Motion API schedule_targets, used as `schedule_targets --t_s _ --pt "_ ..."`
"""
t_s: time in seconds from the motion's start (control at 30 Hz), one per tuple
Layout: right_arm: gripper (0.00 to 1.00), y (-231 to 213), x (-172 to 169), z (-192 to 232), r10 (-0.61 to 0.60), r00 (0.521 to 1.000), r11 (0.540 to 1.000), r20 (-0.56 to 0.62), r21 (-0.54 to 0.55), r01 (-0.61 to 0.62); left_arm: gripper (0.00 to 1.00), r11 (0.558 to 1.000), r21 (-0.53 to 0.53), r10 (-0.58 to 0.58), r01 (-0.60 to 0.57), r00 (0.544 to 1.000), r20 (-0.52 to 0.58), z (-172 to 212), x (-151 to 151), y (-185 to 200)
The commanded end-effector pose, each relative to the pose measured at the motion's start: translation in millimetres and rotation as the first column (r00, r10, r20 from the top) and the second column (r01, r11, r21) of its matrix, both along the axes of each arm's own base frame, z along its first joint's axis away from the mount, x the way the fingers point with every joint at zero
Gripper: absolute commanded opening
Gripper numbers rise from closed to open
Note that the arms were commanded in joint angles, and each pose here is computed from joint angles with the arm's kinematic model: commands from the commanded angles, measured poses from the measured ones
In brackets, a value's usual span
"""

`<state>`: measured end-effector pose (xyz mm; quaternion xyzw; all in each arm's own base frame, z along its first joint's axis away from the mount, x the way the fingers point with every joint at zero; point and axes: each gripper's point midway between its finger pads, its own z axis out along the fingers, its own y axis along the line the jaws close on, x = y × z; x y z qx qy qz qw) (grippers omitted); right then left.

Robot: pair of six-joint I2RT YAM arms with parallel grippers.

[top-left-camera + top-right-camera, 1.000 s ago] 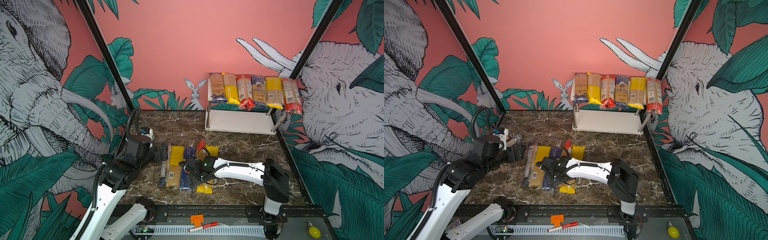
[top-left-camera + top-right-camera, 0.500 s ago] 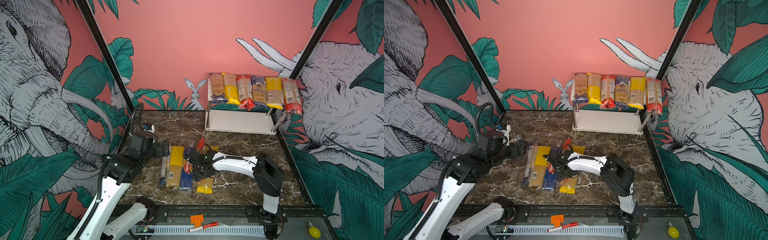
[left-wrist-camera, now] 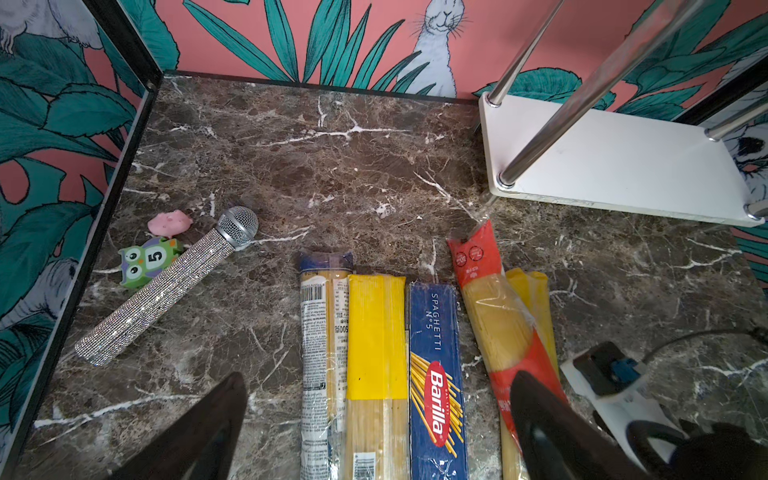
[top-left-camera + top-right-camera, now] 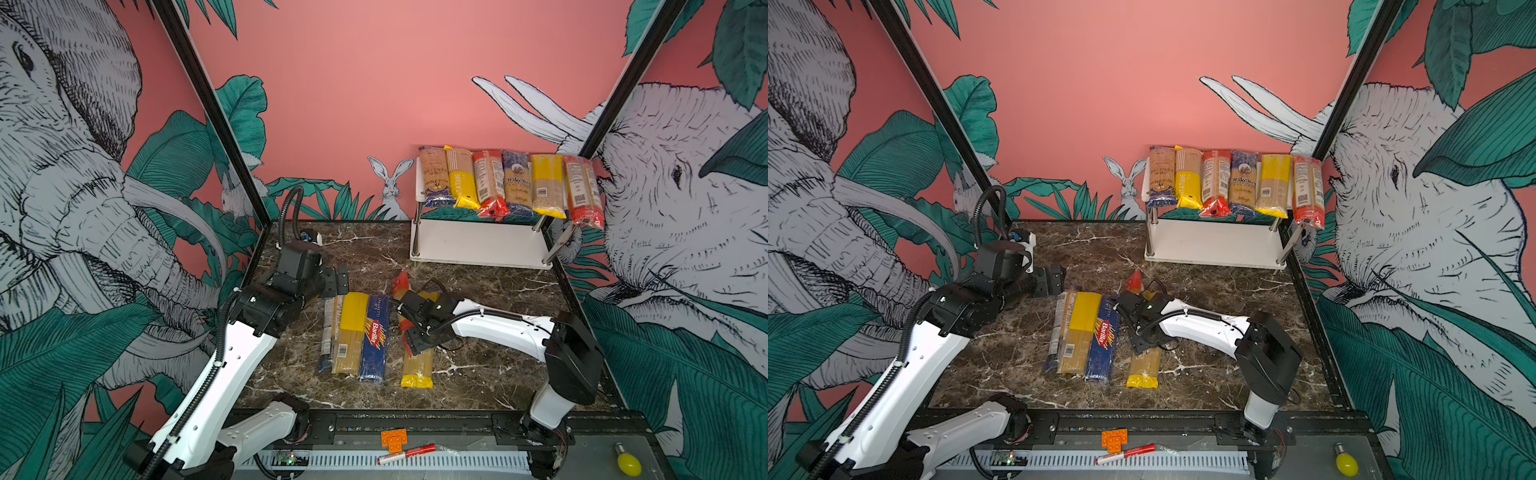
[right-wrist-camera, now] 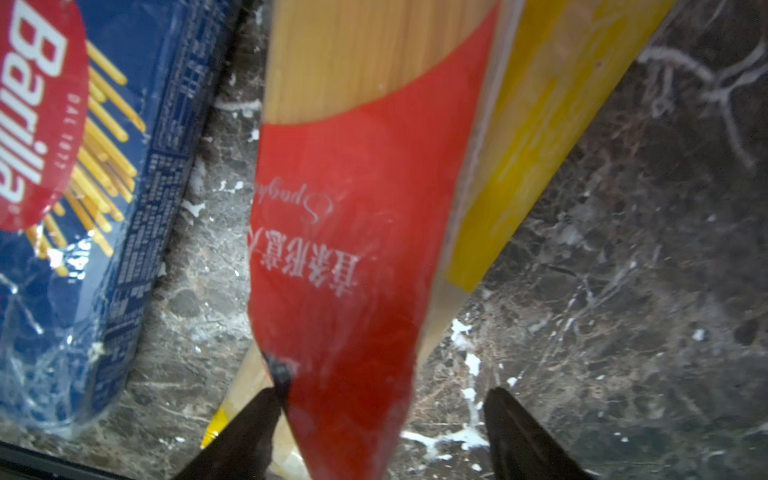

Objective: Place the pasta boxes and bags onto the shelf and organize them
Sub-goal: 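Close the right gripper on the red-and-white spaghetti bag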

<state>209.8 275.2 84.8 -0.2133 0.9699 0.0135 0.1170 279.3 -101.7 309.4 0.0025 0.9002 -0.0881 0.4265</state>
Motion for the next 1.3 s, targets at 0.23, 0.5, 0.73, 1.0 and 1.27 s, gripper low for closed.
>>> schedule_targets --t_s 0.23,0.5,0.73,1.0,1.27 --pt "0.91 25.3 25.7 29.7 0.050 0.998 0.999 0.050 -0.014 -0.049 0.99 1.000 -0.002 0.013 -0.013 0.999 0.044 16.0 0.5 4.7" --pt "0.91 51.6 25.4 3.8 0.029 0.999 0.999 -0.023 0.044 -0.028 0.99 0.998 0.038 0.048 -0.049 0.998 0.044 14.6 -17.4 23.2" --pt "0.92 67.3 19.2 -19.5 0.038 0.996 0.998 -0.078 0.051 -0.034 0.99 0.996 0.066 0.055 -0.058 0.997 0.047 15.6 -28.1 32.7" --pt "0.91 73.1 11.0 -48.8 0.039 0.992 0.999 -0.124 -0.004 -0.039 0.99 0.994 0.101 0.041 -0.045 0.998 0.041 14.7 -30.3 35.4" --pt "0.90 78.6 1.5 -73.0 0.044 0.985 0.997 -0.164 -0.052 -0.053 1.00 0.991 0.128 0.037 -0.043 0.998 0.045 14.5 -32.9 39.9"
